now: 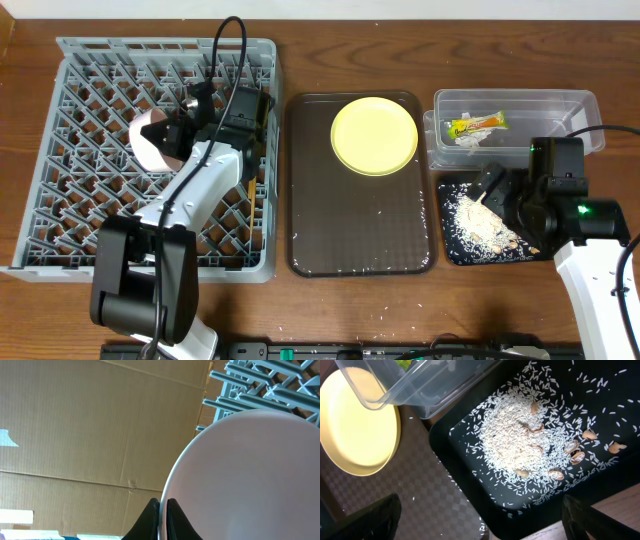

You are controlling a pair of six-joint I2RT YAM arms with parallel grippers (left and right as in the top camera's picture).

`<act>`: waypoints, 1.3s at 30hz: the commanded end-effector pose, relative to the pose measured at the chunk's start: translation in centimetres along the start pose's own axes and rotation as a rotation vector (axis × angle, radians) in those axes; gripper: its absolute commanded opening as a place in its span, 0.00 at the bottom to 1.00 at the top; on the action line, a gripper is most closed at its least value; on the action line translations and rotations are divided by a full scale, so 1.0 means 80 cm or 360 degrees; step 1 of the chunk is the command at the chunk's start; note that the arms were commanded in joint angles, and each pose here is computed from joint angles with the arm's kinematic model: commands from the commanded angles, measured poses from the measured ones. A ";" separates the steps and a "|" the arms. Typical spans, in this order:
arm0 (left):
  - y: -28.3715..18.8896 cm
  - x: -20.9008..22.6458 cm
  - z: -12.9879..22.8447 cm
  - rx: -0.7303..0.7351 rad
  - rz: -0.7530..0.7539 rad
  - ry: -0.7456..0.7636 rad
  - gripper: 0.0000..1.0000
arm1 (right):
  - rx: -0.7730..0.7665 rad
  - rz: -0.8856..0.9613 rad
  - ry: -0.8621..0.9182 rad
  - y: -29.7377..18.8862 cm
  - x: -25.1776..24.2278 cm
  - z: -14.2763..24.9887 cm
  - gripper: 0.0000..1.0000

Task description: Sort waste into correct bins and load items into the dishwasher

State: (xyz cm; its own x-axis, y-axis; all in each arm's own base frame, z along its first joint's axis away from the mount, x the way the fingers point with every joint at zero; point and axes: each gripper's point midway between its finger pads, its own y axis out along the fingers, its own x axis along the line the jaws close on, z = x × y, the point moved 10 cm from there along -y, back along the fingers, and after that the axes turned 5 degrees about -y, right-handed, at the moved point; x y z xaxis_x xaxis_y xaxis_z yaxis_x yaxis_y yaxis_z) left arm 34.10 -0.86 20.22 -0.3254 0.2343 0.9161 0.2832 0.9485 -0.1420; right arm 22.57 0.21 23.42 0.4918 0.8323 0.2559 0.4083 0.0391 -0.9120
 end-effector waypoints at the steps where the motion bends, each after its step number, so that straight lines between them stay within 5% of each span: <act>1: -0.010 -0.012 0.001 -0.0036 0.0024 0.0027 0.07 | -0.0011 0.0016 0.0021 -0.001 -0.002 -0.002 0.99; 11: -0.008 -0.002 -0.004 -0.0037 -0.0154 0.0038 0.08 | -0.0011 0.0016 0.0021 -0.001 -0.002 -0.002 0.99; 39: -0.002 -0.018 -0.002 -0.0027 -0.0056 0.0033 0.07 | -0.0012 0.0016 0.0021 -0.001 -0.002 -0.002 0.99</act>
State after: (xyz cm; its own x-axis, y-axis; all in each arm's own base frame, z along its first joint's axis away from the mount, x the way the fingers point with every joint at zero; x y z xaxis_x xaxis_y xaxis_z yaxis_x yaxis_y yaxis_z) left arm 34.68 -0.56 20.35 -0.3624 0.1878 0.9129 0.2640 0.9600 -0.0927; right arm 22.57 0.21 23.42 0.4918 0.8323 0.2559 0.4083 0.0391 -0.9120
